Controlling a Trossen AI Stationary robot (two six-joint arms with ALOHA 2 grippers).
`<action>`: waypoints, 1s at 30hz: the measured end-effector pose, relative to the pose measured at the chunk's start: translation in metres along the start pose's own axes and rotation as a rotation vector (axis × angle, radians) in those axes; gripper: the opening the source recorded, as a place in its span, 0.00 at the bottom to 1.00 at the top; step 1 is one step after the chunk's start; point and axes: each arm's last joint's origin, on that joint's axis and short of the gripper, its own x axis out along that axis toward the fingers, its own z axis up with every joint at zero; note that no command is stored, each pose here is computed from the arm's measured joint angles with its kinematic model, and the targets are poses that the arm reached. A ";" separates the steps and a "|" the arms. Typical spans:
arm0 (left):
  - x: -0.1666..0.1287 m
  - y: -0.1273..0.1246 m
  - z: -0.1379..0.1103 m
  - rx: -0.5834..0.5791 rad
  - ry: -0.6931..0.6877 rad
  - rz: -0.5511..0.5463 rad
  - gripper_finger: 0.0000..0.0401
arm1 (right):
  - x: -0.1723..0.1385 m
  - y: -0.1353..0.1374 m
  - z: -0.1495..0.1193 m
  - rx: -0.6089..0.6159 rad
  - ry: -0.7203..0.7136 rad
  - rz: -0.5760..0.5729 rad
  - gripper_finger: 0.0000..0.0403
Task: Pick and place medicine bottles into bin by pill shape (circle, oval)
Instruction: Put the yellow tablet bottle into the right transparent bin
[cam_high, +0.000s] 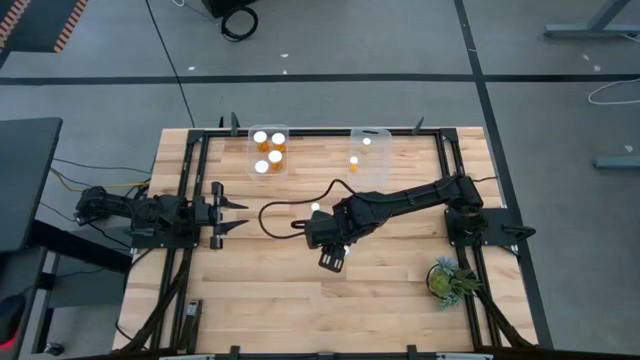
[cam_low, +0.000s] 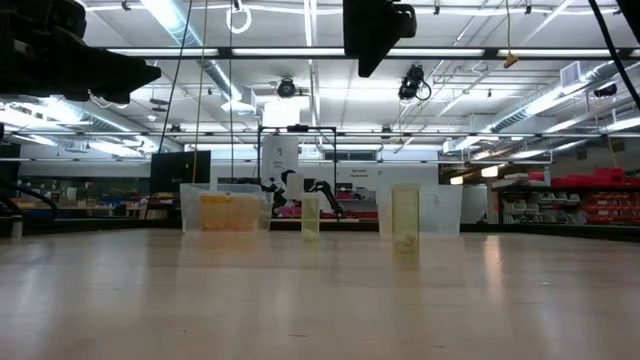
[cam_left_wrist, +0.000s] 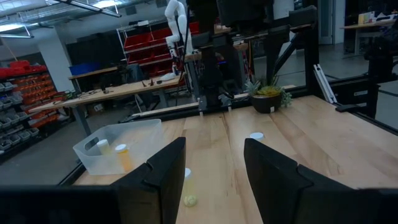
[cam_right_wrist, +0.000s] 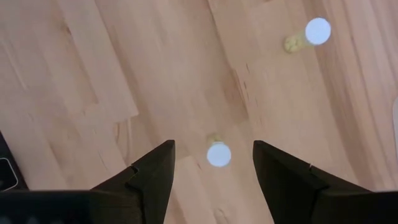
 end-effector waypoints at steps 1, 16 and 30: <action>0.000 0.000 0.000 0.000 0.000 0.000 0.43 | 0.000 0.000 0.000 0.002 0.001 0.002 0.55; 0.000 0.000 0.000 0.000 0.000 0.000 0.43 | 0.000 0.007 -0.007 0.009 0.025 0.005 0.55; 0.000 0.000 0.000 0.001 0.000 0.000 0.43 | 0.042 0.002 -0.024 0.020 0.139 -0.075 0.55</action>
